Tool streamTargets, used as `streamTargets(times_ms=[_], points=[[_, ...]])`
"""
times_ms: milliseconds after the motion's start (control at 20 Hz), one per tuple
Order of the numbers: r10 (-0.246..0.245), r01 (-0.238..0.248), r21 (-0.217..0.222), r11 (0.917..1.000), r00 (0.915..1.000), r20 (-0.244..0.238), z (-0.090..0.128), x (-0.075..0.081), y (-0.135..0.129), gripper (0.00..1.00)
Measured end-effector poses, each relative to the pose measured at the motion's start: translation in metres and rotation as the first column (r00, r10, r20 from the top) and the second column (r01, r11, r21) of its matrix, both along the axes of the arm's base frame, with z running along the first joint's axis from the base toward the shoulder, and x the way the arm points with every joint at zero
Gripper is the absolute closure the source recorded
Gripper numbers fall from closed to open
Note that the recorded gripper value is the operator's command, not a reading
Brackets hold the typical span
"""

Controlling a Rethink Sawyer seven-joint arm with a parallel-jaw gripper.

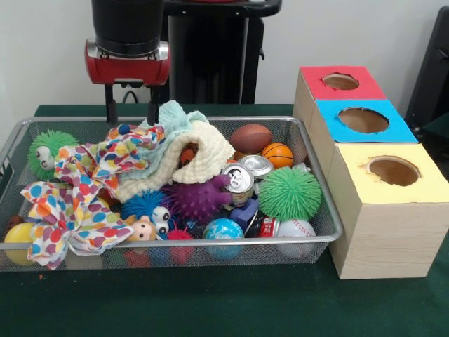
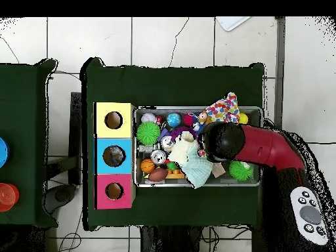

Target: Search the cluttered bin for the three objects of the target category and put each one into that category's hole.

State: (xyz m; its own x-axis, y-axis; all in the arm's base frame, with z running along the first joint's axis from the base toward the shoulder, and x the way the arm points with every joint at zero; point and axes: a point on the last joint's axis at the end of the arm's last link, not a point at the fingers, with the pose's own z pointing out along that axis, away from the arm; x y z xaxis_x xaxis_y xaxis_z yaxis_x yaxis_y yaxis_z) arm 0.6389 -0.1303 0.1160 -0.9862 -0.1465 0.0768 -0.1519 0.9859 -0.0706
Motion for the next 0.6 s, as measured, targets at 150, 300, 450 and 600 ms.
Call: streamTargets(times_ms=[150,300,450,600], points=[[0.012,-0.012,0.000,0.9999,0.9999,0.009,0.006,0.005,0.007,0.00],[0.012,-0.013,0.022,0.9997,0.9994,0.033,0.018,0.014,0.021,0.00],[0.011,-0.013,0.055,0.9984,0.9987,0.049,0.027,0.021,0.040,0.00],[0.024,-0.028,0.077,0.9966,0.9980,0.058,0.030,0.028,0.064,0.00]])
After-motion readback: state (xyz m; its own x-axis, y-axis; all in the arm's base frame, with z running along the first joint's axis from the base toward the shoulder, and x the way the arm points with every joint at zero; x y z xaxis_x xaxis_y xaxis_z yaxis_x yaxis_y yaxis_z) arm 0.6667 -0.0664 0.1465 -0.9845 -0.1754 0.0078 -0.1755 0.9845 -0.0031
